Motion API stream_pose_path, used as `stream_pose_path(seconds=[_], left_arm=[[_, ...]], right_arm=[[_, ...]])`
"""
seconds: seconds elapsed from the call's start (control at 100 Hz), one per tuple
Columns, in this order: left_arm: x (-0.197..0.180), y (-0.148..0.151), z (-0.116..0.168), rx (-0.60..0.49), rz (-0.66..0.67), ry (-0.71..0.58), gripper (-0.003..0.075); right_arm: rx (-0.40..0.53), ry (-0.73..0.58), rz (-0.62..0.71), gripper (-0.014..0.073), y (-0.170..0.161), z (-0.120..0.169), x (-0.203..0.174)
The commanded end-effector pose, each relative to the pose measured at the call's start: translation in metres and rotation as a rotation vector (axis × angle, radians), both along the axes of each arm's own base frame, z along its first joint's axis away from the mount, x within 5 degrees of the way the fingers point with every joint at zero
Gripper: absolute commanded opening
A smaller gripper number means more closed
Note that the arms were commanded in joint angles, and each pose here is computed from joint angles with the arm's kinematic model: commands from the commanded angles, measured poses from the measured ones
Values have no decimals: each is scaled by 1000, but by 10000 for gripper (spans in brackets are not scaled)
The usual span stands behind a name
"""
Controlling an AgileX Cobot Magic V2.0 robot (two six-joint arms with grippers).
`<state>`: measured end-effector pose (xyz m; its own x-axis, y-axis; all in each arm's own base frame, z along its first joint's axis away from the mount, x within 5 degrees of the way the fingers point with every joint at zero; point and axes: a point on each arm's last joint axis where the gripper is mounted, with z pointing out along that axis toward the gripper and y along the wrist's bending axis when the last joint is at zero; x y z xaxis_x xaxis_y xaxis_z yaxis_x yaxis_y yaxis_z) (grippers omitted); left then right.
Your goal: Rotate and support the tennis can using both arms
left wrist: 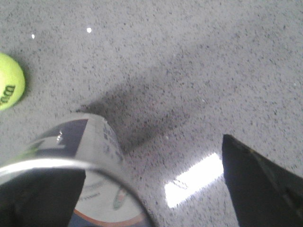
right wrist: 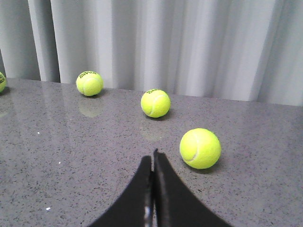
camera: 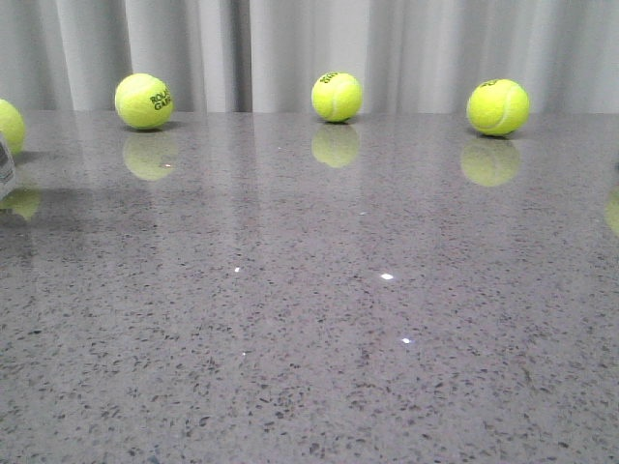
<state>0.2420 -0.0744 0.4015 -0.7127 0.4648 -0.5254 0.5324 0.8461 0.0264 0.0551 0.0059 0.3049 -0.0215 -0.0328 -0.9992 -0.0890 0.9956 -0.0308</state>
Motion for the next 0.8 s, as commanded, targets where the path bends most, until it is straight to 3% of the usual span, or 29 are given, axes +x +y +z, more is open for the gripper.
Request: stream_pose_path(seconds=[0.0,0.2,0.79], left_arm=[[7,-4,15,-28,-10,-18,567],[19,-6,21,-27,-8,-39,567],[6,1,65,-30,8,-199,567]], right_arm=[[7,-97,-13,-68,-1,16,-1],[7,-97,-13,-68,-1,16,-1],[7,-97,-13,-68,-1,16,-1]])
